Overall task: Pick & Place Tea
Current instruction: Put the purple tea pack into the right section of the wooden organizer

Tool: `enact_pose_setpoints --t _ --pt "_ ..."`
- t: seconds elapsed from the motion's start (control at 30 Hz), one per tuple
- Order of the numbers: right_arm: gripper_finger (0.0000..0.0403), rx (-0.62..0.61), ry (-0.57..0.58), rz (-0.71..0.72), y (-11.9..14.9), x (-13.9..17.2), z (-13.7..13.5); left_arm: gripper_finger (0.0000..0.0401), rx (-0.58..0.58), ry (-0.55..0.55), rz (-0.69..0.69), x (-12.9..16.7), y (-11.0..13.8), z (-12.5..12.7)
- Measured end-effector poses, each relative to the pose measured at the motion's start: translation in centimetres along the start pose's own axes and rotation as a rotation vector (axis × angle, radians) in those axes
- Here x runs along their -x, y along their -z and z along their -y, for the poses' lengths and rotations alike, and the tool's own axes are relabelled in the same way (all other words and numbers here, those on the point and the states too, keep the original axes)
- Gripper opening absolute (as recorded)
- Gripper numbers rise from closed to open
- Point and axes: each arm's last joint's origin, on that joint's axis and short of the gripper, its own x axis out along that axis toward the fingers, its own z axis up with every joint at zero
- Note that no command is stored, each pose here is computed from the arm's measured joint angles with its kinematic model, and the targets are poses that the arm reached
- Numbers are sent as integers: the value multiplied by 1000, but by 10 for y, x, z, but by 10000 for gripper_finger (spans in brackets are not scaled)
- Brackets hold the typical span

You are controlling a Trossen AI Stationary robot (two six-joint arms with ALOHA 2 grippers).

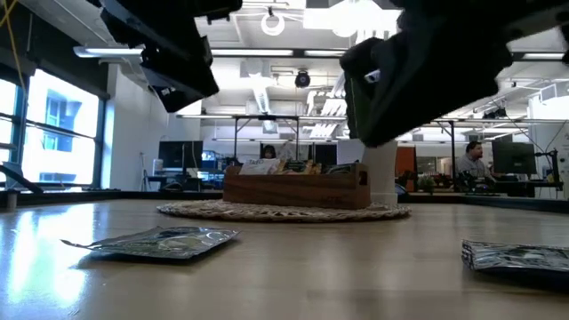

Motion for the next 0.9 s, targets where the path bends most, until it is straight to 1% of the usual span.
enact_pose_setpoints --t 0.07,0.2,0.27,0.33,0.4,0.5,0.6,0.7,0.8,0.9 --pt "2 -18 -33 -85 -12 0 -2 144 -13 20 20 -5 -1 2" --pt "14 -181 -29 -214 -28 11 0 144 -10 3 29 -9 1 2" --pt "27 -223 -28 -272 -33 17 1 144 -13 -15 53 -11 0 2" --pt "43 -251 -67 -302 -35 21 -1 144 -25 -24 62 -12 -1 1" --pt "64 -303 -109 -306 -36 21 -6 144 -48 -9 80 -11 -3 3" --pt "96 -384 -127 -322 -27 19 -14 144 -70 -7 79 -11 -3 3" --pt "125 -445 -54 -355 -12 16 -18 144 -77 -7 80 -11 -3 3" --pt "147 -487 7 -358 3 10 -19 144 -79 -8 80 -11 -3 3" --pt "165 -515 -14 -305 15 2 -20 144 -92 -13 72 -11 -2 3" --pt "176 -505 -49 -231 25 -5 -21 144 -93 -20 61 -11 -1 2"
